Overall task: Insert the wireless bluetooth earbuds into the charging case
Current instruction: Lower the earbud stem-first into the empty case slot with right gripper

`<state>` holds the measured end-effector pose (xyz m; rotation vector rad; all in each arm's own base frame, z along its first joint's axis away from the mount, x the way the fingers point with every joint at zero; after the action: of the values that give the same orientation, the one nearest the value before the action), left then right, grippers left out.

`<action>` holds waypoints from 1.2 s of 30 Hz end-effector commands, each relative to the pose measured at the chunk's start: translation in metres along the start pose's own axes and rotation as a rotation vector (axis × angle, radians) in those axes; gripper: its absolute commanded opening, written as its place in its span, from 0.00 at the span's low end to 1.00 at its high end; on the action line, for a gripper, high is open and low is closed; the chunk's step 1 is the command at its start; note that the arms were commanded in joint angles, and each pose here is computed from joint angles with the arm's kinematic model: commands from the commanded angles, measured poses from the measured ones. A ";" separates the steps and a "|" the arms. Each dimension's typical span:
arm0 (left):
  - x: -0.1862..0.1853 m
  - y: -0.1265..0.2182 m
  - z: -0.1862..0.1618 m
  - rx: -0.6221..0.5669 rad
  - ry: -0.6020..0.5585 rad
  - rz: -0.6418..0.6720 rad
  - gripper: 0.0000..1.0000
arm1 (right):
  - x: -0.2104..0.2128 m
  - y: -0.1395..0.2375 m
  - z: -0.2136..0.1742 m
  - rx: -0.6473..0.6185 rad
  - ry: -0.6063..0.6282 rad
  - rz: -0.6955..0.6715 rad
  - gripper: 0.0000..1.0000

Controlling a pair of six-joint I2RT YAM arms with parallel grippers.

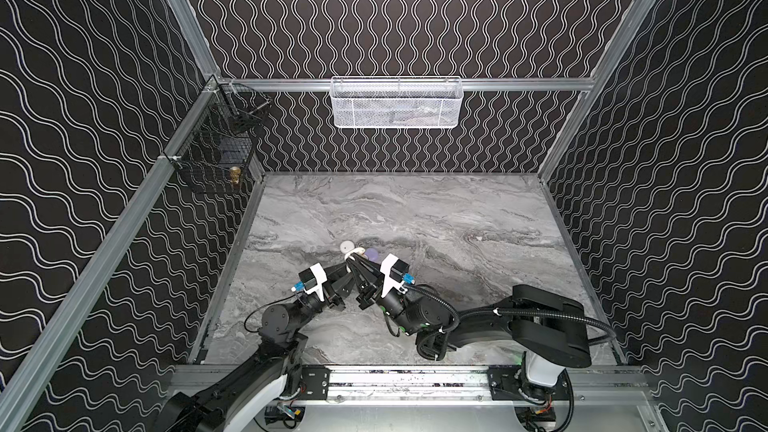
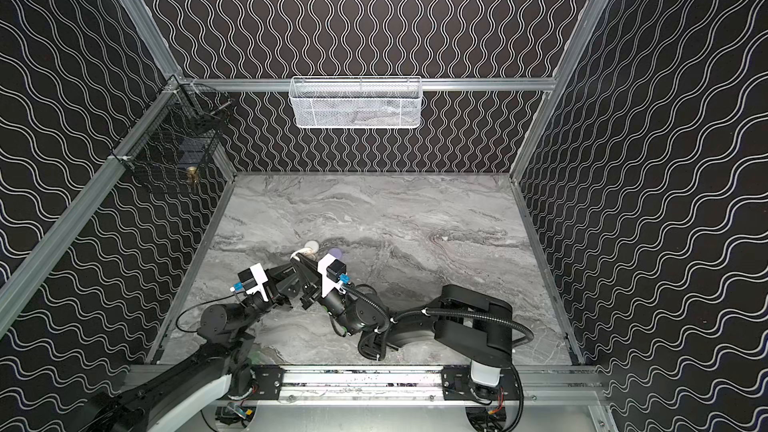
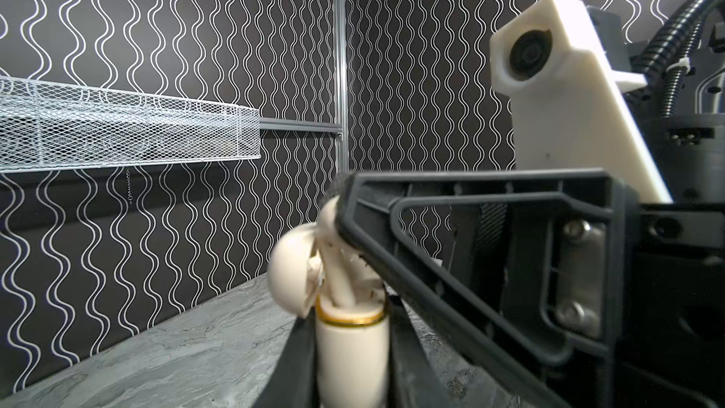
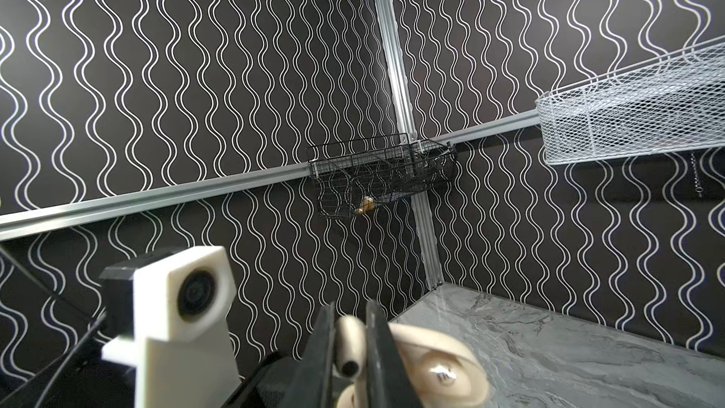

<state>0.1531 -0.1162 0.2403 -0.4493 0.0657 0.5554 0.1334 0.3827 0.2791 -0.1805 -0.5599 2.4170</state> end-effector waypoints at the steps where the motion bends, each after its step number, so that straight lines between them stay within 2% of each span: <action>1: -0.004 0.003 0.004 -0.032 -0.028 -0.022 0.00 | 0.000 -0.002 0.001 -0.017 -0.002 -0.015 0.00; 8: -0.004 0.003 0.004 -0.036 -0.027 -0.022 0.00 | -0.003 0.009 -0.003 0.001 -0.035 -0.002 0.00; 16: -0.005 0.004 0.005 -0.042 -0.034 -0.025 0.00 | 0.004 0.020 -0.008 0.011 -0.159 0.064 0.00; 20: -0.006 0.004 0.006 -0.042 -0.035 -0.027 0.00 | 0.006 0.019 -0.011 0.030 -0.155 0.057 0.00; 30: -0.010 0.006 0.006 -0.056 -0.076 -0.063 0.00 | 0.000 0.017 -0.022 0.165 -0.108 -0.020 0.00; 36: -0.015 0.008 0.007 -0.073 -0.097 -0.107 0.00 | -0.006 0.024 -0.022 0.188 -0.071 -0.044 0.14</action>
<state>0.1522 -0.1197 0.2361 -0.4144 0.0593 0.5241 0.1264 0.3685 0.2672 0.0170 -0.5160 2.4450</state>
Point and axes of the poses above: each gripper's point midway between its finger pads, its own y axis back along the fingers, its own x axis along the line the jaws close on, z = x × y, the point moved 8 cm from there along y, back along the fingers, and after that the axes turned 12 degrees about y, right-handed, at the moved point
